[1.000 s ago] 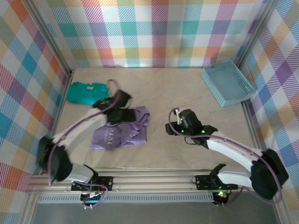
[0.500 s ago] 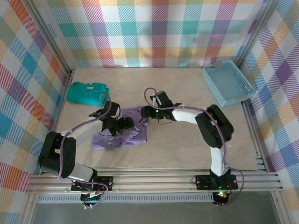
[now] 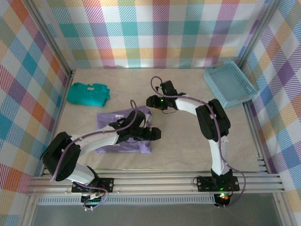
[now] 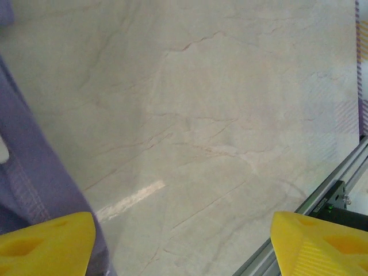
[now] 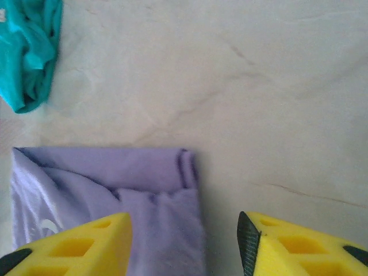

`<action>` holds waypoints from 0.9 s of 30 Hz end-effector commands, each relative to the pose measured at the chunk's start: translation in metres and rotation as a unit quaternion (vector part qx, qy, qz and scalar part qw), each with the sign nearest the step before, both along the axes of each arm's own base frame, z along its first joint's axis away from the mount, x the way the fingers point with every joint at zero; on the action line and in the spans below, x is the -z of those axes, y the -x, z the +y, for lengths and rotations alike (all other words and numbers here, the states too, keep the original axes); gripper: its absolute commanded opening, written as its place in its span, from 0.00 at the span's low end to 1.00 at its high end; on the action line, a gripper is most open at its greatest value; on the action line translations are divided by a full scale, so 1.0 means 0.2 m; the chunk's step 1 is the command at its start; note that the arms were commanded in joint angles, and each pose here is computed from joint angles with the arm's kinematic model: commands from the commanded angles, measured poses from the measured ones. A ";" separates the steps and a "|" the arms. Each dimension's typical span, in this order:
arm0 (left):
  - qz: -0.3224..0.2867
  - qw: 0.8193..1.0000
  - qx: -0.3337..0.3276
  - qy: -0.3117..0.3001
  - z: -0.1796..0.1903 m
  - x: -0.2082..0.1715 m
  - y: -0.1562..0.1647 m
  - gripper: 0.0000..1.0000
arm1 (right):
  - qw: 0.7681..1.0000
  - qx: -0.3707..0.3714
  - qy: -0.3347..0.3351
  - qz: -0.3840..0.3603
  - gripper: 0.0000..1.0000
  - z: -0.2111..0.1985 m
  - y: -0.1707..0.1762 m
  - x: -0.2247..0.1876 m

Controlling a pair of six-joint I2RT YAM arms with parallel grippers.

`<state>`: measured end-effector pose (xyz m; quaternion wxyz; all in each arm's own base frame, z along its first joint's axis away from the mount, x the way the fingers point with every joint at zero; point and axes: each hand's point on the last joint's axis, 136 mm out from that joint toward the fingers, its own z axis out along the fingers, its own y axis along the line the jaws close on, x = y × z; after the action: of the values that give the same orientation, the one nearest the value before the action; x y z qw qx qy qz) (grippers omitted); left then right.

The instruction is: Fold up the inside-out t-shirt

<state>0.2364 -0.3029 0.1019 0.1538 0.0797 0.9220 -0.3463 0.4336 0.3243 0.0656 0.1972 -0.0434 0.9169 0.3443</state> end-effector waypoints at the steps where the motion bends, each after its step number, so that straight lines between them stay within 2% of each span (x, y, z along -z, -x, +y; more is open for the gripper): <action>1: -0.064 0.997 -0.004 -0.042 0.14 -0.20 -0.07 0.81 | 0.999 -0.034 0.022 -0.029 0.55 -0.12 0.15 -0.18; 3: -0.061 0.994 -0.059 -0.062 0.34 -0.23 -0.14 0.80 | 0.998 -0.048 -0.001 -0.029 0.57 -0.15 0.32 -0.23; 4: -0.047 0.991 -0.109 -0.062 0.49 -0.24 -0.20 0.80 | 0.998 -0.056 -0.015 -0.027 0.57 -0.15 0.43 -0.25; 7: 0.009 0.971 -0.236 -0.048 0.84 -0.16 -0.35 0.80 | 0.991 -0.125 -0.033 -0.038 0.57 -0.01 0.75 -0.28; 11: 0.056 0.949 -0.305 -0.059 1.07 -0.01 -0.53 0.80 | 0.977 -0.209 -0.040 -0.014 0.56 0.24 1.13 -0.24; 14: 0.087 0.934 -0.339 -0.074 1.19 0.12 -0.61 0.79 | 0.973 -0.226 -0.044 0.017 0.51 0.34 1.25 -0.16; 17: 0.102 0.924 -0.350 -0.115 1.27 0.22 -0.58 0.78 | 0.975 -0.217 0.000 0.040 0.46 0.34 1.24 -0.04; 21: 0.128 0.927 -0.333 -0.117 1.23 0.32 -0.43 0.77 | 0.982 -0.162 0.076 0.060 0.39 0.15 1.04 0.11; 23: 0.142 0.936 -0.306 -0.101 1.14 0.35 -0.33 0.77 | 0.983 -0.139 0.104 0.065 0.37 0.04 0.94 0.15; 27: 0.164 0.959 -0.219 -0.068 0.80 0.36 -0.06 0.77 | 0.980 -0.112 0.155 0.058 0.34 -0.13 0.76 0.20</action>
<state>0.2932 -0.0989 0.0355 0.1277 -0.2112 0.9470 -0.2059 0.2644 0.3223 0.0332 0.0911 -0.1494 0.9462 0.2723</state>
